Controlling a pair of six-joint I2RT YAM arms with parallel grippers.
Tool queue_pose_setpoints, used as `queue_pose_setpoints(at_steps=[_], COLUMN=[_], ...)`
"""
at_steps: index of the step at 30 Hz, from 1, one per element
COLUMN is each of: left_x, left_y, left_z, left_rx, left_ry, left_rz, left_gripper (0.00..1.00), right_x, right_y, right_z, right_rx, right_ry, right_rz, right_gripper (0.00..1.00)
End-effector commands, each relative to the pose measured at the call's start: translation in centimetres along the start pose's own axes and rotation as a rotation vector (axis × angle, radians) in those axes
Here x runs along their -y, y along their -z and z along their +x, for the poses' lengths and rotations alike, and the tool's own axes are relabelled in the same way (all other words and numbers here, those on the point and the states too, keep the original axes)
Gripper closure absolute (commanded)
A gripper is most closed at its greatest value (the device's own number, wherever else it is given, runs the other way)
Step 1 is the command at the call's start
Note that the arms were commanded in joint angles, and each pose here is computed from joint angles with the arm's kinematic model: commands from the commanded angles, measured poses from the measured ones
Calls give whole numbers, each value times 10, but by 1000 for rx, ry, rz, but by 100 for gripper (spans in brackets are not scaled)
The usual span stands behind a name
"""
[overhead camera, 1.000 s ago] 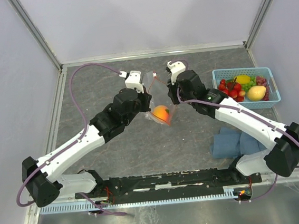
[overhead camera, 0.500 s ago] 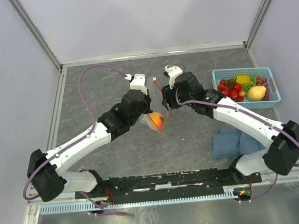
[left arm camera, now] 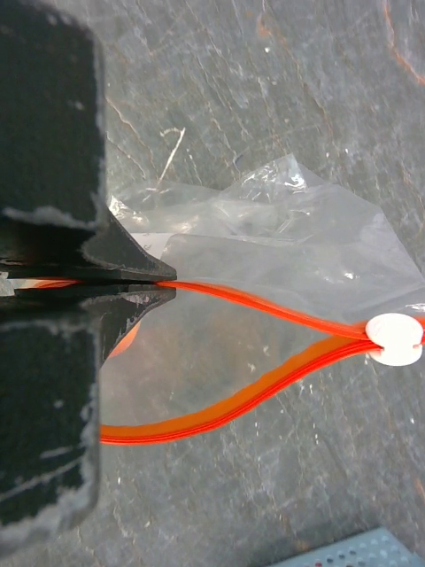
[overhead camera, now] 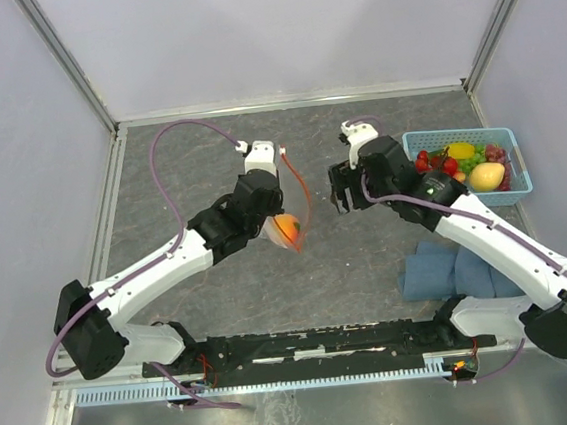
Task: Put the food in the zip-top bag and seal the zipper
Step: Pick up the fake fruit from the bin.
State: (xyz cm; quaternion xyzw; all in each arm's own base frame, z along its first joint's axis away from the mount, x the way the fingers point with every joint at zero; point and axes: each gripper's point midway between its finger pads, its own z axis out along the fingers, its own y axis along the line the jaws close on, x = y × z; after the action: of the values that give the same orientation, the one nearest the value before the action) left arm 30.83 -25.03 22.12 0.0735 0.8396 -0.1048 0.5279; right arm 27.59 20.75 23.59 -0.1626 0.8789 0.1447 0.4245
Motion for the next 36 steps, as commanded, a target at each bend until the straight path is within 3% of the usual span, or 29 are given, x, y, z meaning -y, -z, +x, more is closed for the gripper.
queue_pose_setpoints(at_steps=[1,9,18,27,36], left_x=[-11,-14,-23,-26,-24], left_y=[2,-4,-6,-7,-3], left_z=[-19,-7,2,4,3], left_rx=[51,22,9,6,4], left_ry=[21,-6,-37,-48,-35], left_rz=[-75,-92,-129,-143,-123], left_gripper=[97,97,97,97,97], right_x=[62,161,210,295,377], right_y=[26,33,-23,4,26], right_z=[-11,-11,11,8,38], right_rx=[-5,-33,-126,-16,62], right_ry=[-36,-208,-321,-550,-762], right_rz=[243,493,485,689,921], right_gripper=[21,19,16,12,10])
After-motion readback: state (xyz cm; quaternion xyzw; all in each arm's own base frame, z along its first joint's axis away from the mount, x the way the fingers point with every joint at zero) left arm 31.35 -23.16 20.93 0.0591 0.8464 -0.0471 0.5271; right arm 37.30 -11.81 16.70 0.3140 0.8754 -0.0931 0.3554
